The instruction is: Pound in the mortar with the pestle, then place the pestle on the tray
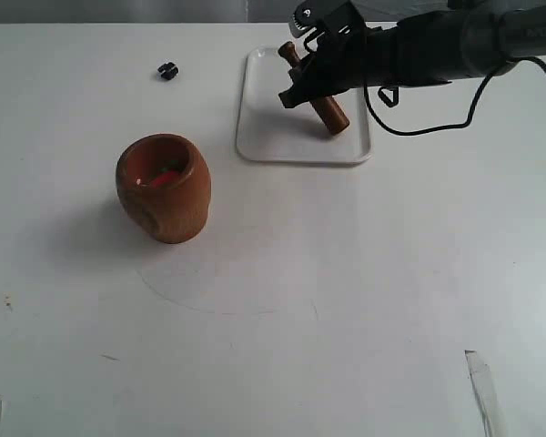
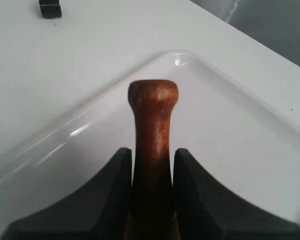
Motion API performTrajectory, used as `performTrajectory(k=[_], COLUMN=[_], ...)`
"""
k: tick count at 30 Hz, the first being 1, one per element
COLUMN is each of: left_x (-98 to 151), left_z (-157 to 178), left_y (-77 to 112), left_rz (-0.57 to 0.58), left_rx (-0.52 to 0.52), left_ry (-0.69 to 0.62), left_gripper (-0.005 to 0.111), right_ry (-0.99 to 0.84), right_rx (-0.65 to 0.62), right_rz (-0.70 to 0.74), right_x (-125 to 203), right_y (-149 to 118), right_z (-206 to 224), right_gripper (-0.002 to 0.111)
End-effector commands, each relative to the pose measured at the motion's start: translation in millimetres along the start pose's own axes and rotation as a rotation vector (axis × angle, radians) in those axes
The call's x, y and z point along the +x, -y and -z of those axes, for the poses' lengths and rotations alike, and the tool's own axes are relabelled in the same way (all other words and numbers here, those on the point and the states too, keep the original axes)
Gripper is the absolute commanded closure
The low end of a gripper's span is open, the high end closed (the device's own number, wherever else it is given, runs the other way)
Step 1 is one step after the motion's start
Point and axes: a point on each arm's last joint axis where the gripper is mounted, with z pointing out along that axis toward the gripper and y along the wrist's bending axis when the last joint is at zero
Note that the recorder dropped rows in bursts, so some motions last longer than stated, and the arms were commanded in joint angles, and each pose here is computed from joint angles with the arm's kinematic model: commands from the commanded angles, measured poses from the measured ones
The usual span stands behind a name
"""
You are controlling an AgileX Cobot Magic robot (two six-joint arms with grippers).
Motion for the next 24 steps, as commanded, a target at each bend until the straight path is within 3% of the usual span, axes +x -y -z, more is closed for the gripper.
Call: performTrajectory(k=[1,8,12,19,24], left_x=[-0.4,-0.4,-0.4,-0.4,-0.4], left_z=[0.0,0.0,0.0,0.0,0.0], left_y=[0.6,0.6,0.6,0.6,0.6], left_rz=[0.012,0.012,0.012,0.012,0.012], left_rx=[0.008,0.008,0.008,0.008,0.008], left_ry=[0.007,0.007,0.007,0.007,0.007], left_gripper=[0.107,0.107,0.107,0.107,0.107], right_ry=[0.005,0.003,-0.022,0.02,0.089], right_rx=[0.007,0.009,0.058,0.147,0.172], right_rz=[-0.008,-0.001,-0.001,-0.014,0.001], right_x=[-1.2,-1.1,1.2,-25.3,-51.8], right_y=[2.4,2.6,7.1,16.8,13.9], right_z=[0.0,0.0,0.2,24.8,74.8], right_gripper=[0.1,0.051,0.035,0.033,0.056])
